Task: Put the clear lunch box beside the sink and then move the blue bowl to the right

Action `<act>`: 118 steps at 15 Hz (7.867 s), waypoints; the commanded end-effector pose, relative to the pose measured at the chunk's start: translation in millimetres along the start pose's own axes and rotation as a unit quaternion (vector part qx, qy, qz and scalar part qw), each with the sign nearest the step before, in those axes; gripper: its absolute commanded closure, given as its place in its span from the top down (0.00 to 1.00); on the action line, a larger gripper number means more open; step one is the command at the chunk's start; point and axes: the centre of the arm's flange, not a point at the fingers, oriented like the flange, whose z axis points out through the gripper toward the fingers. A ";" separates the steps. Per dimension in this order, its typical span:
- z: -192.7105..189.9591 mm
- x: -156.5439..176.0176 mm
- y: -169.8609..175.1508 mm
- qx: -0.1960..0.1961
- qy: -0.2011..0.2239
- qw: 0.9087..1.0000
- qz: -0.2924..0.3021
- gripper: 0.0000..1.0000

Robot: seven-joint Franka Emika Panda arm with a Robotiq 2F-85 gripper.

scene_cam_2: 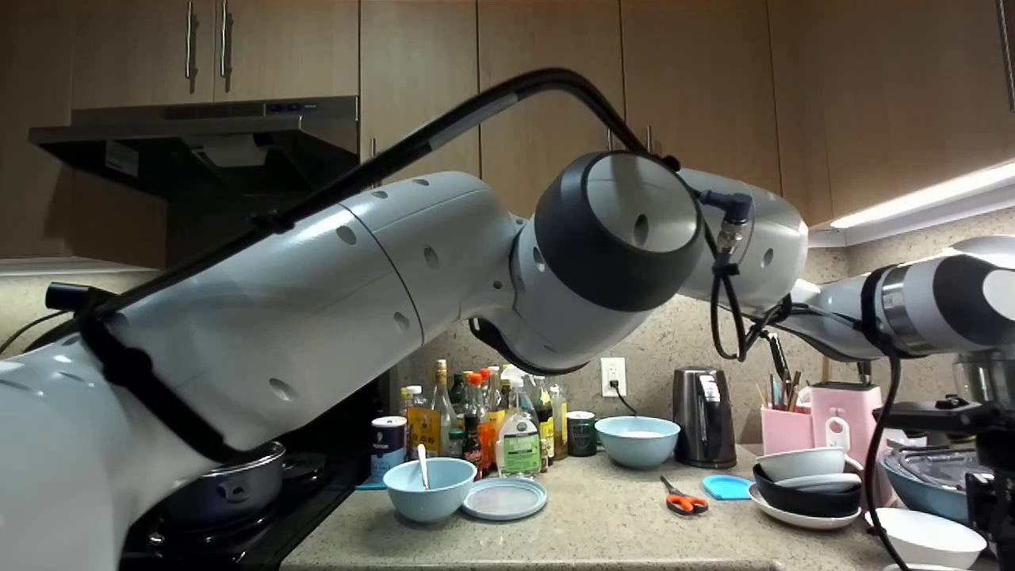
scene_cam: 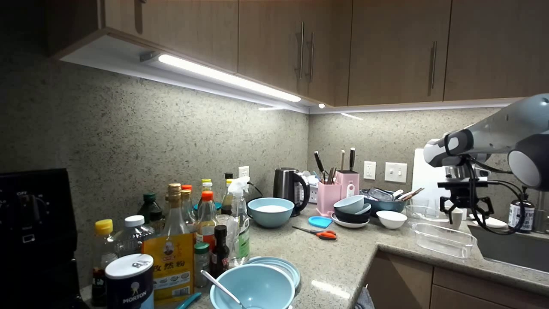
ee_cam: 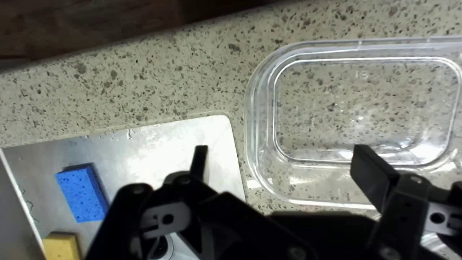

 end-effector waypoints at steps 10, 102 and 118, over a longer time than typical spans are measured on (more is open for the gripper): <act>-69.0 -220.9 -79.5 -0.059 0.033 0.963 -0.262 1.00; 34.0 -643.8 -356.3 -0.005 -0.064 0.729 -0.681 1.00; -8.5 -636.6 -337.4 -0.019 0.022 0.743 -0.669 0.04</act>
